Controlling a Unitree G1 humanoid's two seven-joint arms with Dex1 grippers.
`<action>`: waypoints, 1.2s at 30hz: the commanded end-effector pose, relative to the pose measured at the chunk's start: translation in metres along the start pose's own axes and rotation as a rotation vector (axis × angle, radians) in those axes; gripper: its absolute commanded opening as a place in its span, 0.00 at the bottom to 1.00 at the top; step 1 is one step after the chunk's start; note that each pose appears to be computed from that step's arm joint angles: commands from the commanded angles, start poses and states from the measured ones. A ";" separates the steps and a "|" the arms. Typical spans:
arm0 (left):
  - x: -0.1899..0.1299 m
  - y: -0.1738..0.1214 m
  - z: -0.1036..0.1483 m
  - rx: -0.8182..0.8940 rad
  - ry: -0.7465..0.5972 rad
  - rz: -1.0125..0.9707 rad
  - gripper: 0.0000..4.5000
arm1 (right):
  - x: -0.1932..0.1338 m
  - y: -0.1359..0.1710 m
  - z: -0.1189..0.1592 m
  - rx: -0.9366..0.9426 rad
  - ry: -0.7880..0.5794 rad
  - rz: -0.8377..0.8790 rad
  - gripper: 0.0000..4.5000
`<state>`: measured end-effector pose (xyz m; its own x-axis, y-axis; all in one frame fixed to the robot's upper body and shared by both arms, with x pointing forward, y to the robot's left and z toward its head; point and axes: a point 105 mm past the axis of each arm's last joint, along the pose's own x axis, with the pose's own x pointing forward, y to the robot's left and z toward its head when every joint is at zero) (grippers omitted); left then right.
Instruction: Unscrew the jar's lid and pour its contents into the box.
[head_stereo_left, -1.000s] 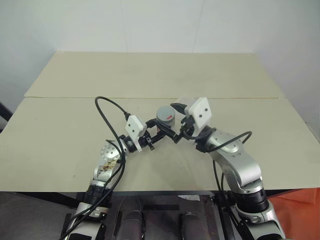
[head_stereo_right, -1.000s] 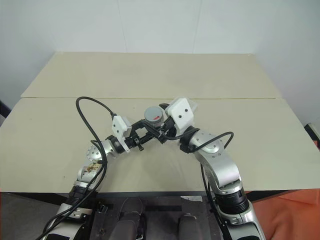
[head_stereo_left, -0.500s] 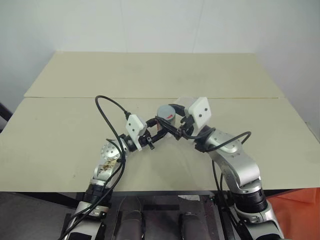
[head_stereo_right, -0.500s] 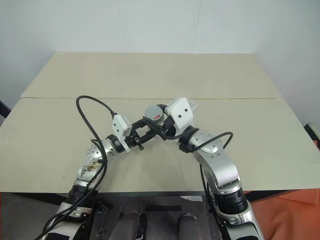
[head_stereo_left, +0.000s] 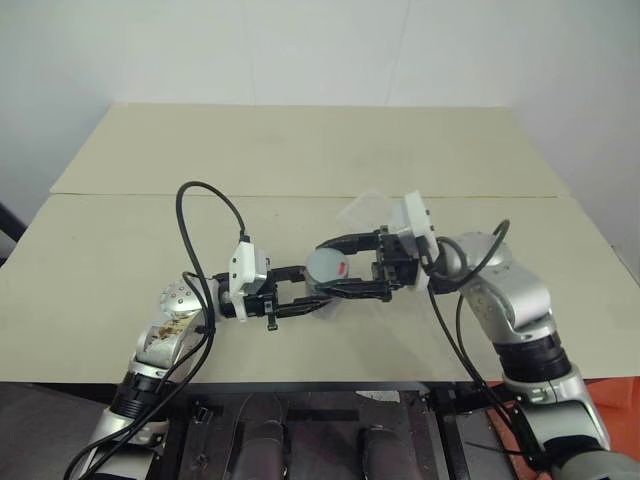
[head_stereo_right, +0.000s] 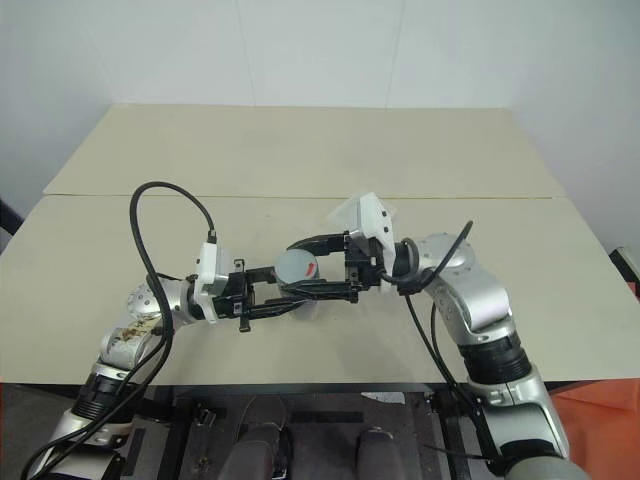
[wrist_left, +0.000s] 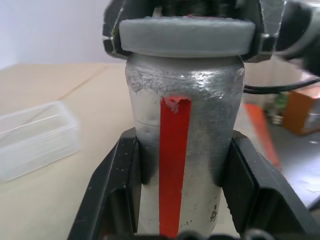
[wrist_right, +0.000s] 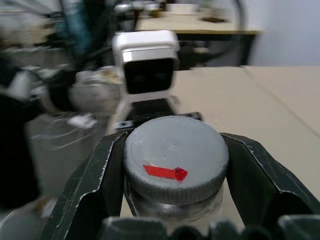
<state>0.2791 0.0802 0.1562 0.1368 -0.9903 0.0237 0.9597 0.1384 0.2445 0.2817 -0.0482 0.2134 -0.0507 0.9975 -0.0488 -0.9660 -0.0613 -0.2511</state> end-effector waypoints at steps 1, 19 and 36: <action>0.012 -0.015 0.010 0.041 -0.021 -0.111 0.42 | -0.003 -0.003 0.009 -0.113 -0.002 0.087 0.62; 0.015 -0.011 0.005 0.040 -0.036 -0.070 0.42 | -0.025 -0.014 0.012 -0.194 -0.003 0.024 1.00; 0.012 -0.006 0.002 0.039 -0.028 -0.063 0.42 | -0.056 -0.023 0.007 -0.191 0.036 -0.134 1.00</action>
<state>0.2807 0.0724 0.1519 0.1184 -0.9924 0.0347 0.9627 0.1233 0.2407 0.3012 -0.0940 0.2152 0.0288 0.9968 -0.0751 -0.9252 -0.0019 -0.3795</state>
